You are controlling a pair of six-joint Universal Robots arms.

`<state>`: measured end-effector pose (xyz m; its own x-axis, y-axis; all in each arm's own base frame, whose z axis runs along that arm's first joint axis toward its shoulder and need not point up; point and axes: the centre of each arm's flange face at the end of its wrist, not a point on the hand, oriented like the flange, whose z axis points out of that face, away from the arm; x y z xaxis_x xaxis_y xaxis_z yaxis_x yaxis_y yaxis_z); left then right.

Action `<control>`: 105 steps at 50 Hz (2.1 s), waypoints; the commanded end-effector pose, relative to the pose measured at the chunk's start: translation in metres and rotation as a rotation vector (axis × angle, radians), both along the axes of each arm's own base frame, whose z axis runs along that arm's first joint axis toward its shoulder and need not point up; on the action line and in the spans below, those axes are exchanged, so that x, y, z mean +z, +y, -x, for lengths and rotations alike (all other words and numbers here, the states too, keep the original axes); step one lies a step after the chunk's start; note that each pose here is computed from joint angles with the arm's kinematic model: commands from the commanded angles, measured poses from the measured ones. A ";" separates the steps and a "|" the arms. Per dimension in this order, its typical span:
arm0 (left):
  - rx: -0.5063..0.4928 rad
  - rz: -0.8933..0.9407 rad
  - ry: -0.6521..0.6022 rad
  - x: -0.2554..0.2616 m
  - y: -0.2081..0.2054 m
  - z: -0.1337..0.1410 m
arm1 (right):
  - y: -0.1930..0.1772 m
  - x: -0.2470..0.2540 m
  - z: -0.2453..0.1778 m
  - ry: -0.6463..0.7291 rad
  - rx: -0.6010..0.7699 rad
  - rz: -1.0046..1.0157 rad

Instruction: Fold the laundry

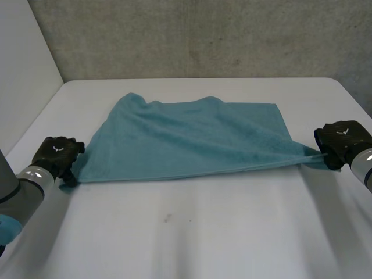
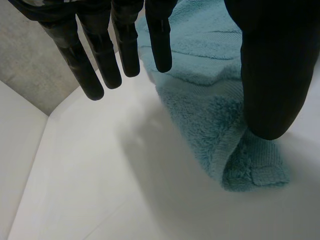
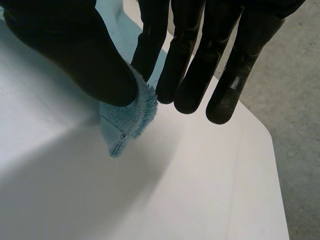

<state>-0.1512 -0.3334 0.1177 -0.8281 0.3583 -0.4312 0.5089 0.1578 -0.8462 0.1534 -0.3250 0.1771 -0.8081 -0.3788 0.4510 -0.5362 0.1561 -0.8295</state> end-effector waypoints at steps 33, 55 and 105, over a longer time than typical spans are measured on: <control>0.072 0.009 -0.016 -0.002 -0.009 -0.015 | -0.015 -0.008 -0.001 -0.023 -0.020 0.046; 0.061 0.407 -0.008 0.180 0.049 -0.010 | 0.043 0.112 -0.001 0.011 0.045 -0.006; 0.017 0.725 0.119 0.240 -0.069 0.039 | -0.035 0.223 -0.059 -0.156 0.040 0.684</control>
